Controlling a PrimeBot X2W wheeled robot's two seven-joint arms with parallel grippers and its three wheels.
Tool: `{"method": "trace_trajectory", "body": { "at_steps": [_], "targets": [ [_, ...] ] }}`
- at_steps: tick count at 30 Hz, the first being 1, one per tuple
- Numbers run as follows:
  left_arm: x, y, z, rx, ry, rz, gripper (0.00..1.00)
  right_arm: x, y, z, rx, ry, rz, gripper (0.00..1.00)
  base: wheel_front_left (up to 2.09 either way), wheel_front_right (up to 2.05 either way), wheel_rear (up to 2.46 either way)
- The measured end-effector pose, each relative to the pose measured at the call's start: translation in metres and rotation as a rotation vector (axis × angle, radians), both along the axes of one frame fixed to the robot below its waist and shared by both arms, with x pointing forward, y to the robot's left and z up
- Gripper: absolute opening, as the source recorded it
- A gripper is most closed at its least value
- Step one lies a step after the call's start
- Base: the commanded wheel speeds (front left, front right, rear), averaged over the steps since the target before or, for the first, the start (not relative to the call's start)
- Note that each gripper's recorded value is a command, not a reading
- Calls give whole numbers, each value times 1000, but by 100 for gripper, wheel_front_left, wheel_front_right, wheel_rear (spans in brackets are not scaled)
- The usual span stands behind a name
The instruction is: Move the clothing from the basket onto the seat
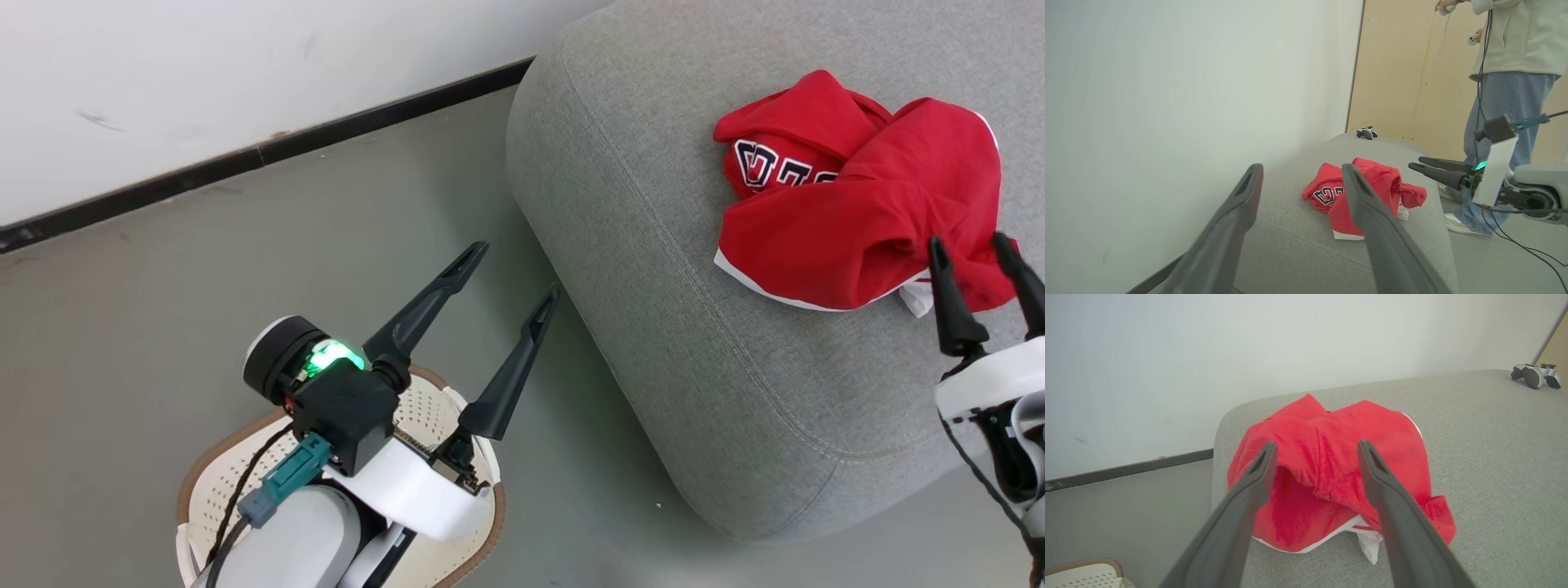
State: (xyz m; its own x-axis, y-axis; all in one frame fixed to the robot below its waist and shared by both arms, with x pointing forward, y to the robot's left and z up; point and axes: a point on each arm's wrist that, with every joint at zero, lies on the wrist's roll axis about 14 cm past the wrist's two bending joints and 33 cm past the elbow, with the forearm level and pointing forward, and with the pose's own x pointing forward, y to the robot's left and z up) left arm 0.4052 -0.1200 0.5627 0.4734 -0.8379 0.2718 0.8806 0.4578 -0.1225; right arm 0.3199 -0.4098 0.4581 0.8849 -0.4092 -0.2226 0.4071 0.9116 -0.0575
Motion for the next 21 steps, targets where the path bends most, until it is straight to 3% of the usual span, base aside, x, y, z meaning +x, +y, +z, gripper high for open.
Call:
{"method": "trace_trajectory", "body": {
  "at_steps": [8,21],
  "targets": [
    [6,15,4,-15,11,74,100,16,13,21,-20,-75,59,100,0,0,0],
    [20,79,-10,12,68,328,100,72,75,51,-22,-197,252,100,0,0,0]
  ]
}}
